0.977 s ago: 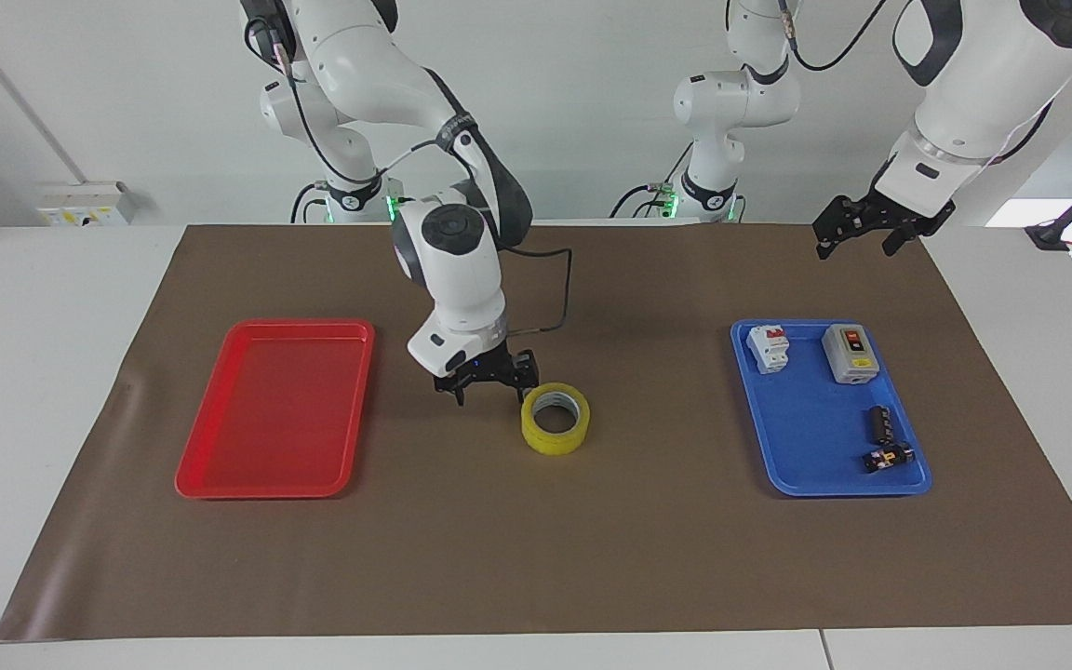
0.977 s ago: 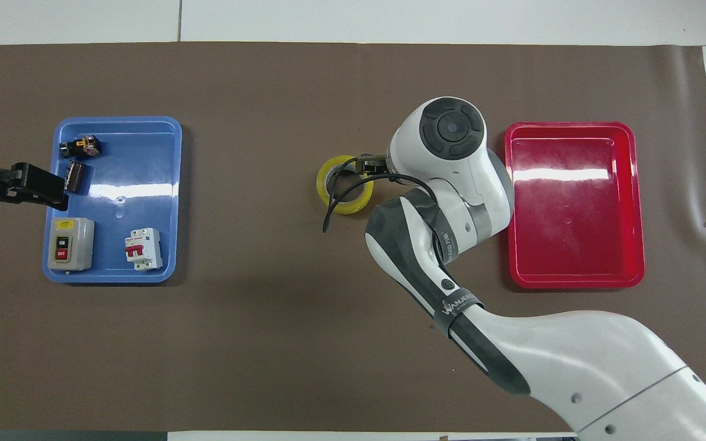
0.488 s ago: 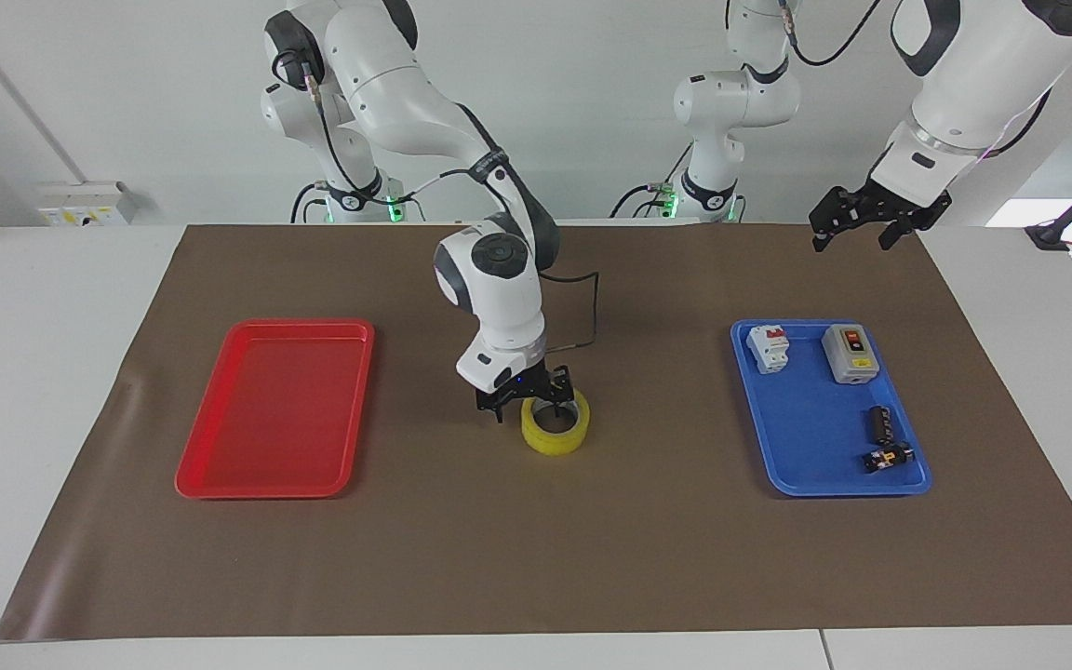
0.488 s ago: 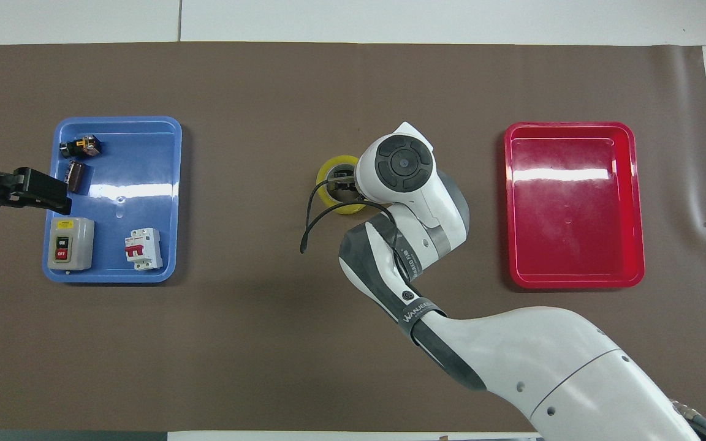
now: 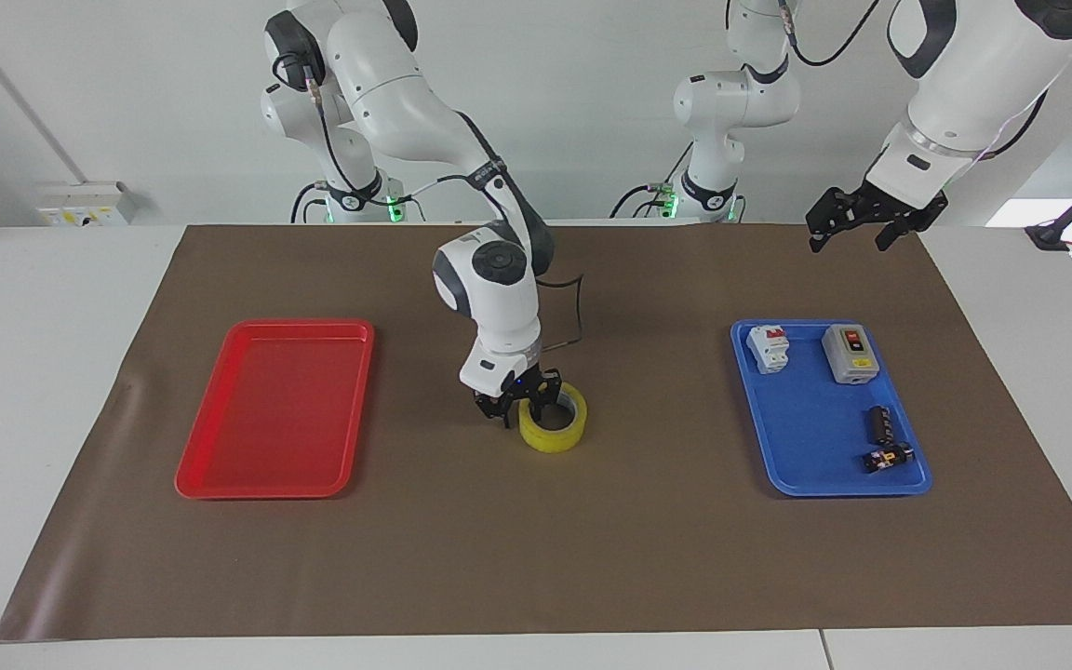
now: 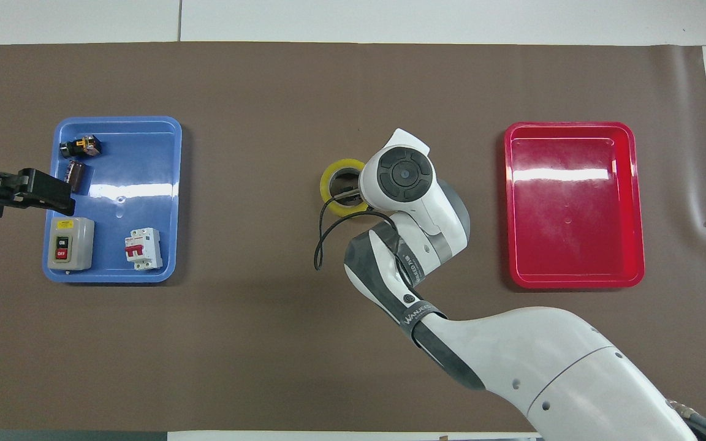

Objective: Place and move tape with both arms
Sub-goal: 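Grasp the tape roll with the right gripper and carry it to the red tray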

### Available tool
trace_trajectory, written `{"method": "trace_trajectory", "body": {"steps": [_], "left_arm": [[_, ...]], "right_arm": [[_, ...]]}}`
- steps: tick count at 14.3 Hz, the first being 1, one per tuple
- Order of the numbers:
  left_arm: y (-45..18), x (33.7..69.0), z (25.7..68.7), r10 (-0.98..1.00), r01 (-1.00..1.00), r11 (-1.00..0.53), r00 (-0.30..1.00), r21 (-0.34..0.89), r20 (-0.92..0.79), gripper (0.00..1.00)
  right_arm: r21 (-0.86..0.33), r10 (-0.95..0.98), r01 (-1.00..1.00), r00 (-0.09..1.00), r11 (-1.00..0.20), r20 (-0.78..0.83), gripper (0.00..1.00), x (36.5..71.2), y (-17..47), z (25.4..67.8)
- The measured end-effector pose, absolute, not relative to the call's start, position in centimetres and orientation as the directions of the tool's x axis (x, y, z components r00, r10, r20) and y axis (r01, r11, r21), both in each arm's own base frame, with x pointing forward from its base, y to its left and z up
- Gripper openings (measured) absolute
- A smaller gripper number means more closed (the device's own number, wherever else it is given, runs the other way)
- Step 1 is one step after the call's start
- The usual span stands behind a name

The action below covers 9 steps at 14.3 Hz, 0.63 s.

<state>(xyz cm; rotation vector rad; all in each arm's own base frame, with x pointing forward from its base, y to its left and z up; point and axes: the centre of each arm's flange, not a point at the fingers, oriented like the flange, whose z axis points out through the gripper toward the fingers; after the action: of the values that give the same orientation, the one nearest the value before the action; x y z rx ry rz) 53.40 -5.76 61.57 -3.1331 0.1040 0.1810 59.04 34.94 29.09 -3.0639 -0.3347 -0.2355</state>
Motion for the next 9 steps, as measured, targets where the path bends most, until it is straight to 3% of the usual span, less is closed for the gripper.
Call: {"method": "trace_trajectory", "body": {"steps": [2, 6, 9], "left_arm": [[-5.7, 53.4, 61.5, -0.065, -0.066, -0.998, 0.991, 0.002, -0.116, 1.00], [-5.6, 53.4, 61.5, -0.063, -0.063, -0.998, 0.991, 0.002, -0.117, 1.00], [-5.2, 53.5, 61.5, -0.055, -0.055, -0.998, 0.992, 0.002, -0.118, 1.00]], "right_arm": [[-0.024, 0.211, 0.217, 0.967, -0.976, 0.142, 0.22, 59.2, 34.6, 29.4], [0.041, 0.152, 0.150, 0.988, -0.988, 0.029, 0.22, 62.2, 29.3, 36.0], [0.061, 0.145, 0.146, 0.989, -0.987, -0.021, 0.22, 60.9, 21.8, 43.6]]}}
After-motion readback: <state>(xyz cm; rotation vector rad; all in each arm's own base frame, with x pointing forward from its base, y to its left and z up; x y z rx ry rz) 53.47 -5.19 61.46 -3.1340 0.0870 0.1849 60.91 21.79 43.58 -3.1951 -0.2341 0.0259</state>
